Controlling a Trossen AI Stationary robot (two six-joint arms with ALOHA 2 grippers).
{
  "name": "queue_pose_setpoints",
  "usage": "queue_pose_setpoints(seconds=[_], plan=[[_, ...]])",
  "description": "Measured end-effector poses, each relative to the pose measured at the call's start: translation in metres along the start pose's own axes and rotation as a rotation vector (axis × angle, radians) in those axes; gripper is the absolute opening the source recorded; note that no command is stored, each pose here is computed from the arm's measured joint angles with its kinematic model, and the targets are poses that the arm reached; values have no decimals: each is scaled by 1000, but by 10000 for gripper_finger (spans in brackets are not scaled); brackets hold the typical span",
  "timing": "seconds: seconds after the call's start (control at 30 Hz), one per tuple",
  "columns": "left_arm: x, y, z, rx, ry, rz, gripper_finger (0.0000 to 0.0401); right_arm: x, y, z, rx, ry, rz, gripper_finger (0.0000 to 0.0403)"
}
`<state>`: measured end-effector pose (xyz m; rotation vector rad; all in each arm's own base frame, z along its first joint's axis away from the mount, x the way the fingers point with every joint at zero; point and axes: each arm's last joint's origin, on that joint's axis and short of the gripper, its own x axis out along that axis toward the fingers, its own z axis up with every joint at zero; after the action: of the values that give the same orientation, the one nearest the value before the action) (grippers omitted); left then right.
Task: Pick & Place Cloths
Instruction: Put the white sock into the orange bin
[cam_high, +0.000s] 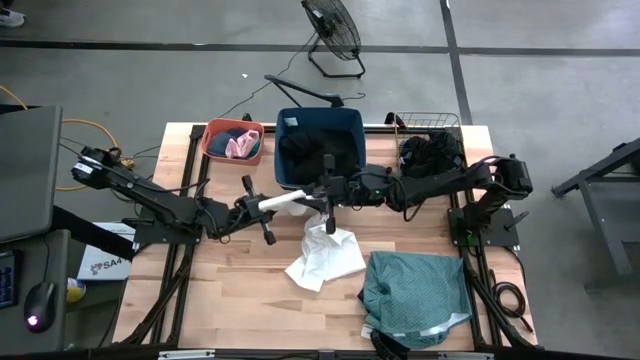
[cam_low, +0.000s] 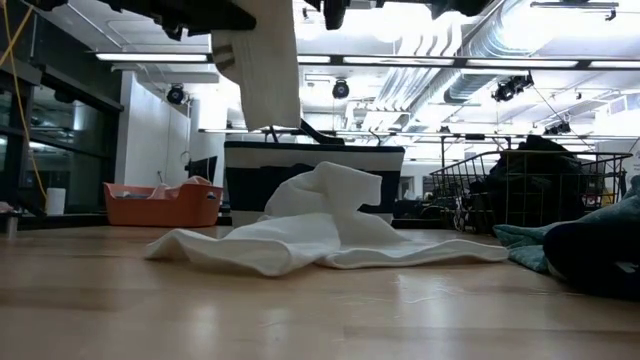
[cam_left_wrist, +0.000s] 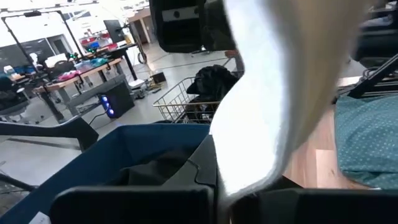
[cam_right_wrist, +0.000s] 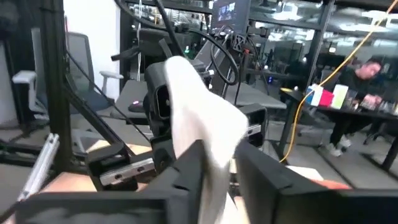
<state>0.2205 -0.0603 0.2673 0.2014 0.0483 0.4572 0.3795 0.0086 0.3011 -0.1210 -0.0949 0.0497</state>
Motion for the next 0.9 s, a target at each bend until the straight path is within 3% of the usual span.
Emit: queue_pose_setpoints(seconds=[0.2,0.37,0.43,0.63,0.9], plan=[[-2,5,-2,29,44,94,2,-8,-4,8,65,52,-110,198],[-9,18,3,76,110,301,2,-27,-9,25,54,146,-308,282],[-14,26,8,90,121,393,1,-32,-10,28,62,169,-339,302],[-26,50,14,192,216,684,1,-44,-11,34,113,226,-333,320],[-15,90,6,251,326,907,0,-46,-10,29,141,276,-334,321]])
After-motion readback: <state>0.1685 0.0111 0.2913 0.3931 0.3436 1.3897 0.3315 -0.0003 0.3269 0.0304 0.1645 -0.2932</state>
